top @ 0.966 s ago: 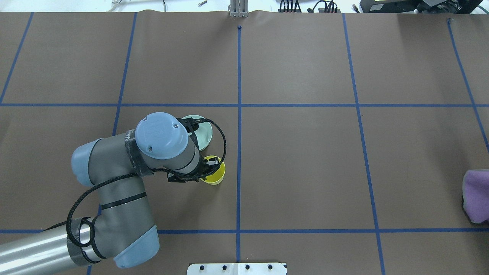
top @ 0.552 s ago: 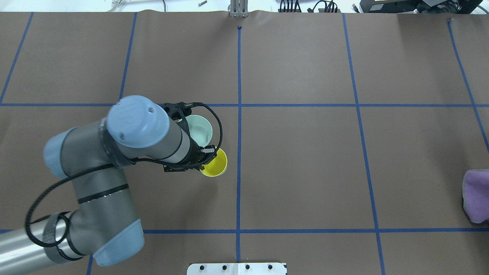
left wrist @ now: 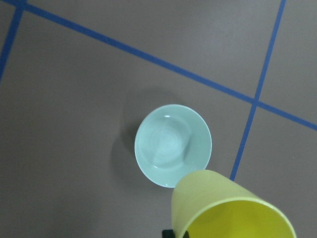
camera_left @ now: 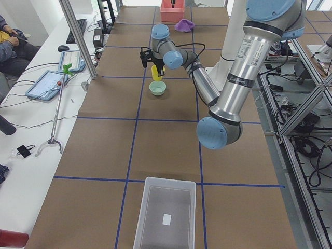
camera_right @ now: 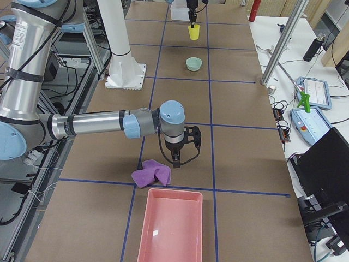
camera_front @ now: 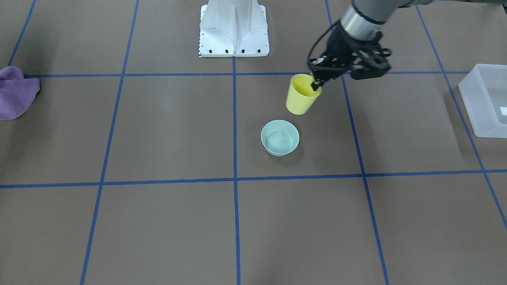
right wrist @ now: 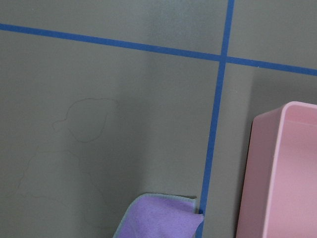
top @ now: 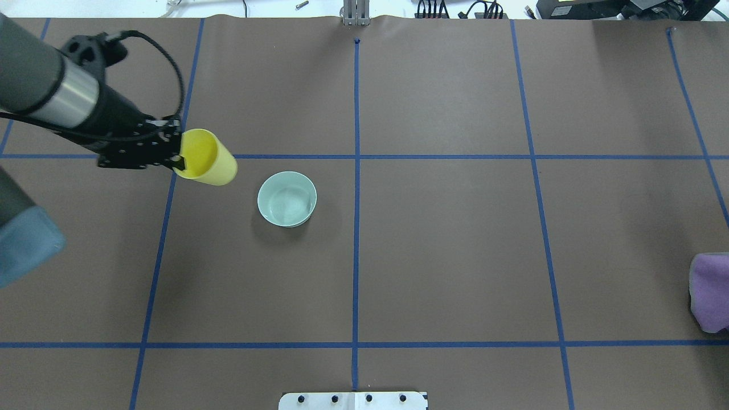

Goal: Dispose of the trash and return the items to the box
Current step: 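Lift the yellow cup and carry it off the table toward the white bin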

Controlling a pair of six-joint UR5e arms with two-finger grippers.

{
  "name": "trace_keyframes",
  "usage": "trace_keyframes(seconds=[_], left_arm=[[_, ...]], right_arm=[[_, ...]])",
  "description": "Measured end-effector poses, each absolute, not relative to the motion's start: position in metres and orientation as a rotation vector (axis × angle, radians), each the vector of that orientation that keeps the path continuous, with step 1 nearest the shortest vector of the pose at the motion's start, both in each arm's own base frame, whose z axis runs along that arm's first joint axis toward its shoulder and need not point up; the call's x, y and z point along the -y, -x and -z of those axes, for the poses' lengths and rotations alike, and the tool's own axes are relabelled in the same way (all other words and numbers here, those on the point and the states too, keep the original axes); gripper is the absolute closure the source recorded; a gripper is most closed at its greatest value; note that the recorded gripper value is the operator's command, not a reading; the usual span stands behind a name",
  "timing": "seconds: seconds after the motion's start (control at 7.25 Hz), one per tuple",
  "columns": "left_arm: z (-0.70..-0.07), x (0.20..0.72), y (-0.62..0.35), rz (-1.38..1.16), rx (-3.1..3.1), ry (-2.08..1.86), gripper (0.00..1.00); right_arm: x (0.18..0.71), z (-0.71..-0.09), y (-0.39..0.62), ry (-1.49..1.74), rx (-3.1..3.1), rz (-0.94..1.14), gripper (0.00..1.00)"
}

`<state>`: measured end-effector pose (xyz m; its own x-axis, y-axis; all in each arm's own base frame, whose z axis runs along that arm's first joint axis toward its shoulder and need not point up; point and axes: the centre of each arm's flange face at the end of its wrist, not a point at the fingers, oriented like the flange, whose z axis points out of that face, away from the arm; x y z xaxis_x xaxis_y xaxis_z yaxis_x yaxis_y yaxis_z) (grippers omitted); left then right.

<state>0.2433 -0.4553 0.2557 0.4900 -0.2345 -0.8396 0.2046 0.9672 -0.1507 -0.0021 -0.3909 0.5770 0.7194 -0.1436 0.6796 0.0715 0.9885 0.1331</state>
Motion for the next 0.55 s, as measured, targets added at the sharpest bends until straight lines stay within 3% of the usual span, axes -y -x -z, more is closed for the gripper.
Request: trace_keyframes(seconds=[0.55], left_arm=[[-0.453,0.445,-0.015,0.025,-0.923,-0.132,1.0]], right_arm=[[0.369,-0.639,0.058,-0.091,0.795,0.165,0.0]])
